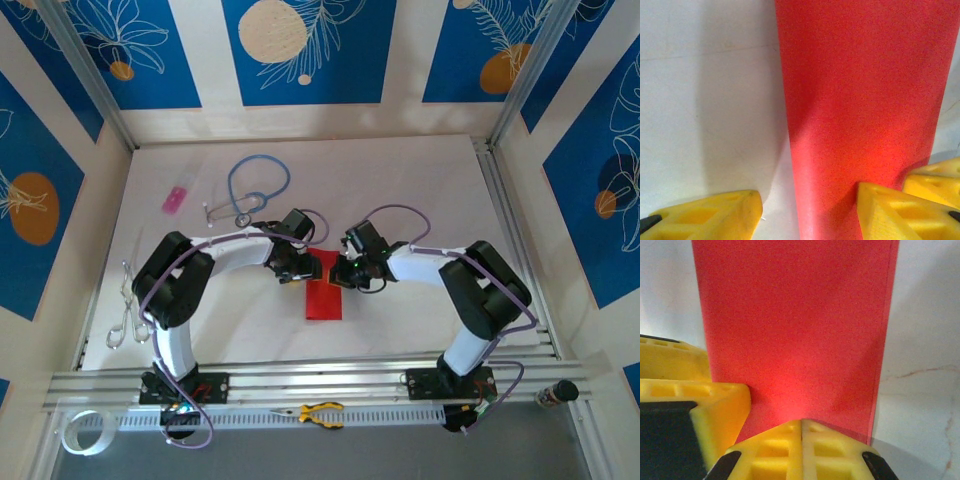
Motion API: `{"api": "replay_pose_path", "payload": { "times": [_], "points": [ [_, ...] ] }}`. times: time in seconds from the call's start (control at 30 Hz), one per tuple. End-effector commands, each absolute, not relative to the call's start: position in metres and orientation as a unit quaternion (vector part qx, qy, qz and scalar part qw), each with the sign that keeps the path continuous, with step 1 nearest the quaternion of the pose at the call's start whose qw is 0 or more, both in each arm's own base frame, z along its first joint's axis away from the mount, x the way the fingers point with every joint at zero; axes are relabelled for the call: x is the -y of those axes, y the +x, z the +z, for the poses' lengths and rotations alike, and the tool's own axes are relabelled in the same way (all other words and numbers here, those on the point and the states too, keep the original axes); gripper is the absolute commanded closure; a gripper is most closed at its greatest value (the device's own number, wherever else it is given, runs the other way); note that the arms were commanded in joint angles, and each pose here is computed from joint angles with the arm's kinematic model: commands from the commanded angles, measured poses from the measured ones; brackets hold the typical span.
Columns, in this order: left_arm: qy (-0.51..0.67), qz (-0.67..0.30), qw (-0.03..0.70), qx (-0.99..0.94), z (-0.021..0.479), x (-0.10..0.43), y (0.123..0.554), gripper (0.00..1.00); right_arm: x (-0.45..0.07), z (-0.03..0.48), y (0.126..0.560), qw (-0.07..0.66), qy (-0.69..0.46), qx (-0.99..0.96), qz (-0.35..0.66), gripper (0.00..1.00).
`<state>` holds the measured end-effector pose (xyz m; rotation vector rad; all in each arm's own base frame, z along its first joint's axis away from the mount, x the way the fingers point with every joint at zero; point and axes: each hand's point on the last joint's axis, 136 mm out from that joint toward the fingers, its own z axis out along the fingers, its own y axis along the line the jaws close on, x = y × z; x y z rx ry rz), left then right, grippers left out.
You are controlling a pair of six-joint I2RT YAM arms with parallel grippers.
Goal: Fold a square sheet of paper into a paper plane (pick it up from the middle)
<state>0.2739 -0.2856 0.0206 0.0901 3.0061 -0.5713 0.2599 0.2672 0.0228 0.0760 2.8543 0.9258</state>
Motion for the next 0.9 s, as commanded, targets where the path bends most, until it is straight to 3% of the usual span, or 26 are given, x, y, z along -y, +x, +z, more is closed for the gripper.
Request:
{"api": "replay_pose_path", "payload": {
  "times": [0.0,0.27,0.63,0.73,0.87],
  "points": [
    [0.043,-0.161,0.031,-0.986,-0.018,0.285,0.27,0.42,-0.269,0.015,0.26,0.069,0.028,-0.953,0.295,1.0],
    [0.033,-0.174,0.047,-0.983,-0.006,0.29,0.276,0.42,-0.241,-0.018,0.246,0.054,0.035,-0.969,0.238,1.0],
    [-0.003,-0.233,0.162,-0.959,0.079,0.294,0.31,0.34,-0.225,-0.016,0.276,0.043,-0.006,-0.96,0.278,1.0],
    [-0.005,-0.277,0.174,-0.945,0.095,0.299,0.316,0.41,-0.219,-0.016,0.283,0.044,-0.018,-0.961,0.273,1.0],
    [0.005,-0.348,0.172,-0.921,0.106,0.312,0.323,0.63,-0.21,-0.016,0.29,0.049,-0.029,-0.965,0.256,1.0]
  ]
}}
